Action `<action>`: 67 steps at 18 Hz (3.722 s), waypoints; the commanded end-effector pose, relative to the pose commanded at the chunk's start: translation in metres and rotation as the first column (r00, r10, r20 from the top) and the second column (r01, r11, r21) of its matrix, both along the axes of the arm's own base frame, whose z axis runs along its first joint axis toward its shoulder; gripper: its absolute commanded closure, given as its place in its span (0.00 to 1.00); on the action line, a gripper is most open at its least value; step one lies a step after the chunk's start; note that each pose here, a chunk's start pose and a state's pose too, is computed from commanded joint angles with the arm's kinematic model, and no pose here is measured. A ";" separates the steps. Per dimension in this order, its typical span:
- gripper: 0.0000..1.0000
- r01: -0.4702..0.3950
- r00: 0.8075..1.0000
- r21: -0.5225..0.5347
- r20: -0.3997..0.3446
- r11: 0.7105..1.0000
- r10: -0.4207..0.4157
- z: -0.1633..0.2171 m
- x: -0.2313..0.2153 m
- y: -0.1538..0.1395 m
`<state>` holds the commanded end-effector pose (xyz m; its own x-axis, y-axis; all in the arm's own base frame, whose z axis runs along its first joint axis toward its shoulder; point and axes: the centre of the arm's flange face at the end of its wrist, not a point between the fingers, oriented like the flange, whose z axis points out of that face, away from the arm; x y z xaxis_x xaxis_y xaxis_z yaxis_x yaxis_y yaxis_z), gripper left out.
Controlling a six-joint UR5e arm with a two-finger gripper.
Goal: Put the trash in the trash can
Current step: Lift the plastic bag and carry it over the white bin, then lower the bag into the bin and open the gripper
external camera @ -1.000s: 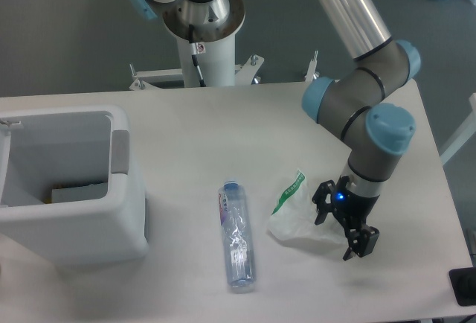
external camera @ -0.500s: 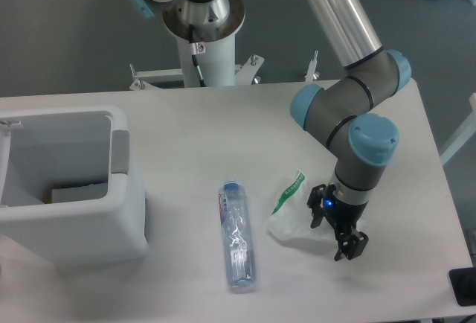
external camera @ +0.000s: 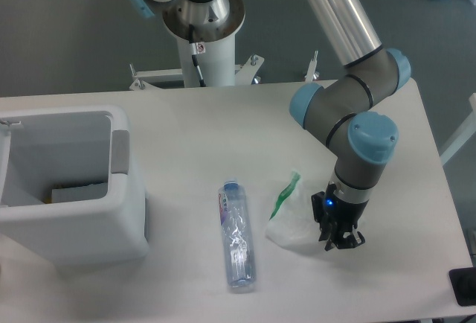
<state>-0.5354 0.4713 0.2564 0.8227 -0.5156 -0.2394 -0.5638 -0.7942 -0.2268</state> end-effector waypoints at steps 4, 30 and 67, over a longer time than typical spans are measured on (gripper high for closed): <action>1.00 -0.079 0.997 0.025 -0.007 0.997 0.079 0.046 0.015 -0.010; 1.00 -0.372 0.908 0.507 0.374 0.777 0.190 0.395 0.210 -0.029; 1.00 -0.223 0.886 0.360 0.463 0.906 0.034 0.276 0.362 0.071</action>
<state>-0.1736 0.5428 0.5321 0.9411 -0.3381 0.0009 -0.2302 -0.6427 -0.7307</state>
